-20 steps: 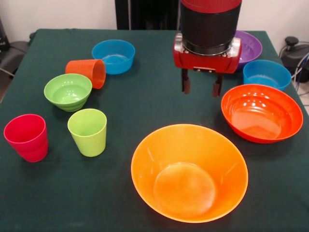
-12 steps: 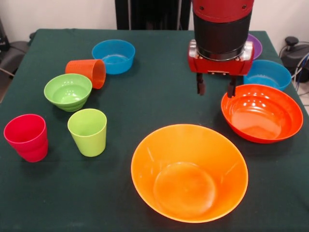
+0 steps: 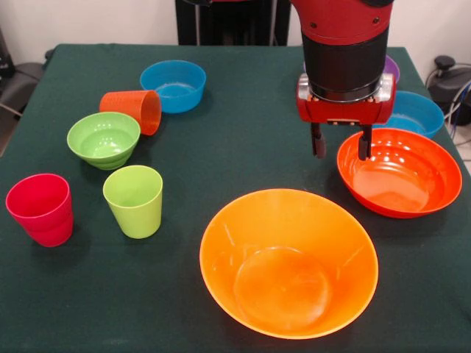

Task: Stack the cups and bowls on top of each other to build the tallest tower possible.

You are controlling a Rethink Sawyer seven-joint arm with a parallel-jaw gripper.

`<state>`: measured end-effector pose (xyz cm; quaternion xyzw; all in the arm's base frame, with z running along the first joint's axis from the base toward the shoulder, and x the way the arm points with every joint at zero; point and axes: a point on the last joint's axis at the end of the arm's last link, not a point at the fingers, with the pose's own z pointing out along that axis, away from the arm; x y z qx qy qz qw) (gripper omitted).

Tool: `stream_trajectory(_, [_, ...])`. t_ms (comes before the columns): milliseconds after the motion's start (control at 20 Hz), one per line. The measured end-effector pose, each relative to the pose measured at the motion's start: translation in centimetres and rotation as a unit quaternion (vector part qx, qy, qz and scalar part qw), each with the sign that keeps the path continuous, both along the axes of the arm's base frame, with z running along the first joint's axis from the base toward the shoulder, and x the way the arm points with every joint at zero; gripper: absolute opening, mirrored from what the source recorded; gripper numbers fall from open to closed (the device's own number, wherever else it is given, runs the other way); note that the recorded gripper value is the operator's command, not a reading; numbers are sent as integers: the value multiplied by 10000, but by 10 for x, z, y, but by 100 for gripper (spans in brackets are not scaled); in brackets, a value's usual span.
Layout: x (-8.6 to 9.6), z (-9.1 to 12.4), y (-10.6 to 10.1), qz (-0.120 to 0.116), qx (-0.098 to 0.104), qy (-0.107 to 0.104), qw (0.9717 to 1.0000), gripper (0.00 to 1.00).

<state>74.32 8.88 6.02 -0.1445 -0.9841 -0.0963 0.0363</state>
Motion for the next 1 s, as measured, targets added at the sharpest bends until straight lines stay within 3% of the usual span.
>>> stream_trajectory(600, [1,-31,0,-94,-55,-281,9995,100])
stream_trajectory(850, [-5,-49,2,-110,-42,-221,9997,100])
stream_trajectory(900, [-9,-56,3,-106,-28,-158,9998,0])
stream_trajectory(1000, [-10,-58,3,-106,-26,-145,9998,0])
